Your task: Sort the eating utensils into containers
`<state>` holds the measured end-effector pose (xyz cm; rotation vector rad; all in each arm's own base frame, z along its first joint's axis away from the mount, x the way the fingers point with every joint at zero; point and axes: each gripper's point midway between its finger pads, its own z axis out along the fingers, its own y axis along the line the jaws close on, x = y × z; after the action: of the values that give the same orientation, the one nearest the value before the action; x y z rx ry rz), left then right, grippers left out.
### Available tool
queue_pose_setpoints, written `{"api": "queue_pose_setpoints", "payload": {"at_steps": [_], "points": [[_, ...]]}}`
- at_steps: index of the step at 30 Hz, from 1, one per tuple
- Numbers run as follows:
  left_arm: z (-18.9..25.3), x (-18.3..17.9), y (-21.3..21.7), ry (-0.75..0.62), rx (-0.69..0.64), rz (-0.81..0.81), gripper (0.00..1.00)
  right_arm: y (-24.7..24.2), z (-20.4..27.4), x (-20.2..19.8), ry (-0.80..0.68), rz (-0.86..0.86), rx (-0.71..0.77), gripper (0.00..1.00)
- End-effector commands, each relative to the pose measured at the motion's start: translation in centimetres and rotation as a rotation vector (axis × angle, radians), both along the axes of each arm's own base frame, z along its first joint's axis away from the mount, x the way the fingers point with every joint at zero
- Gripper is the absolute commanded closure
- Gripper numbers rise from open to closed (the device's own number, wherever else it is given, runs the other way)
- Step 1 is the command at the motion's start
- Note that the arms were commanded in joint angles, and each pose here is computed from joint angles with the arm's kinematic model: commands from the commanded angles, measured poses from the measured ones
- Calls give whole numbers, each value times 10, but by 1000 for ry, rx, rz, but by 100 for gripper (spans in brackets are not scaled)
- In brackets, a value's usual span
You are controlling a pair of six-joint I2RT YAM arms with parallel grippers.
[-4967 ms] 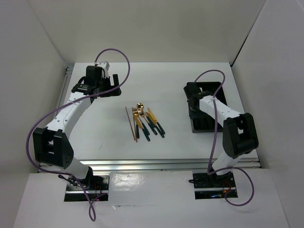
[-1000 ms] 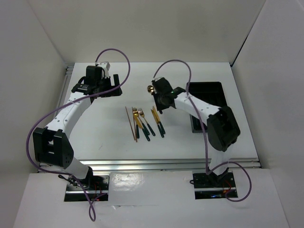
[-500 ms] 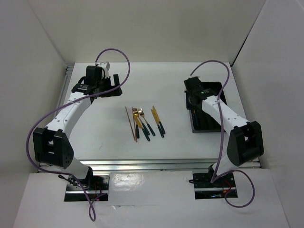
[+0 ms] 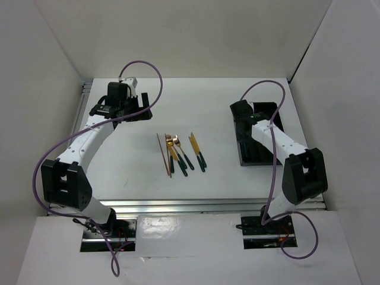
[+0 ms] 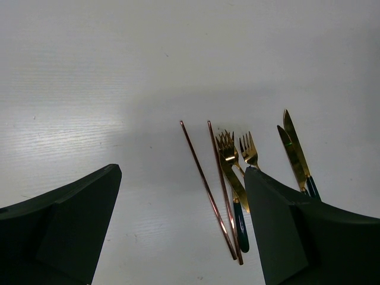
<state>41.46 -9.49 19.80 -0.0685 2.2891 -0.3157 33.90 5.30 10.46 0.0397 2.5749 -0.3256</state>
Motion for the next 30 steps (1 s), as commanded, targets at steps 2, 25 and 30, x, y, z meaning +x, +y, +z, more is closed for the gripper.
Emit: {"api": "queue_pose_setpoints", "payload": {"at_steps": [2, 25, 30], "points": [[23, 8, 3, -71, 12, -2, 0, -4, -10, 1, 30, -19, -14, 94], [21, 7, 5, -62, 19, 6, 0, -8, -24, 0, 63, -28, -46, 66], [21, 6, 3, -62, 13, -2, 0, -9, -12, 4, 22, -44, -46, 61]]}}
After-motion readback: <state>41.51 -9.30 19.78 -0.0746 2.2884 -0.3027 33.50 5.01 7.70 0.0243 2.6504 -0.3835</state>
